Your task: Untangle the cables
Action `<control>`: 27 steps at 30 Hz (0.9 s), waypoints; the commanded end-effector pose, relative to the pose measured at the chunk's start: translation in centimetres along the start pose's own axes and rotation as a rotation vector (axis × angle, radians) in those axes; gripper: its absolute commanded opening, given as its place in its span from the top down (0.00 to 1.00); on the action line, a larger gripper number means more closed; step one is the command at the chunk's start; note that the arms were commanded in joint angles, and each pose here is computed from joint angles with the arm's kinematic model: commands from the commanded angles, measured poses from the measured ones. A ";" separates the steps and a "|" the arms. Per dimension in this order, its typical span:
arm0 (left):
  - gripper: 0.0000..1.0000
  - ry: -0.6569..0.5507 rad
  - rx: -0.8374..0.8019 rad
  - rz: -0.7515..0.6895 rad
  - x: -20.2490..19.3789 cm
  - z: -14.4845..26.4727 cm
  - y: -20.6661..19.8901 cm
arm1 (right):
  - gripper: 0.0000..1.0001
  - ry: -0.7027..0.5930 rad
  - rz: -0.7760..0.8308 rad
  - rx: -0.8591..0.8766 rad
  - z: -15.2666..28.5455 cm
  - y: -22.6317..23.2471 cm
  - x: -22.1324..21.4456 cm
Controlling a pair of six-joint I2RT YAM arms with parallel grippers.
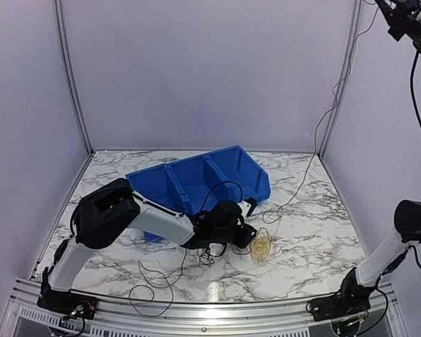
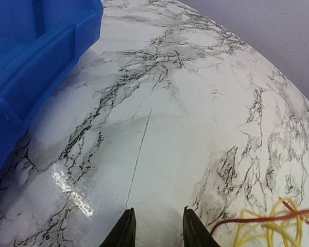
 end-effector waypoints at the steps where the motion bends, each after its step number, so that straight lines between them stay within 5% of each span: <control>1: 0.69 0.021 -0.013 0.057 -1.9 -0.4 0.7 | 1.00 -0.130 0.103 -0.094 2.1 -0.7 4.9; 7: 0.72 -0.015 -0.030 0.052 -0.9 0.6 0.3 | 1.00 -0.110 0.096 -0.106 2.3 -1.0 4.3; 19: 0.37 -0.384 0.103 0.011 10.0 13.7 -1.4 | 1.00 0.146 -0.195 0.100 1.9 2.2 -6.8; 27: 0.30 -0.574 -0.105 -0.125 14.8 18.8 -6.5 | 1.00 0.249 -0.303 0.261 0.4 8.1 -11.5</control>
Point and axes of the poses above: each gripper's point midway between its finger pads, its own z axis back along the fingers, its own y axis along the line the jaws close on, x = y × z, the point moved 7 cm from there along z, back along the fingers, and after that the axes turned 1 degree about z, right-handed, at the moved point
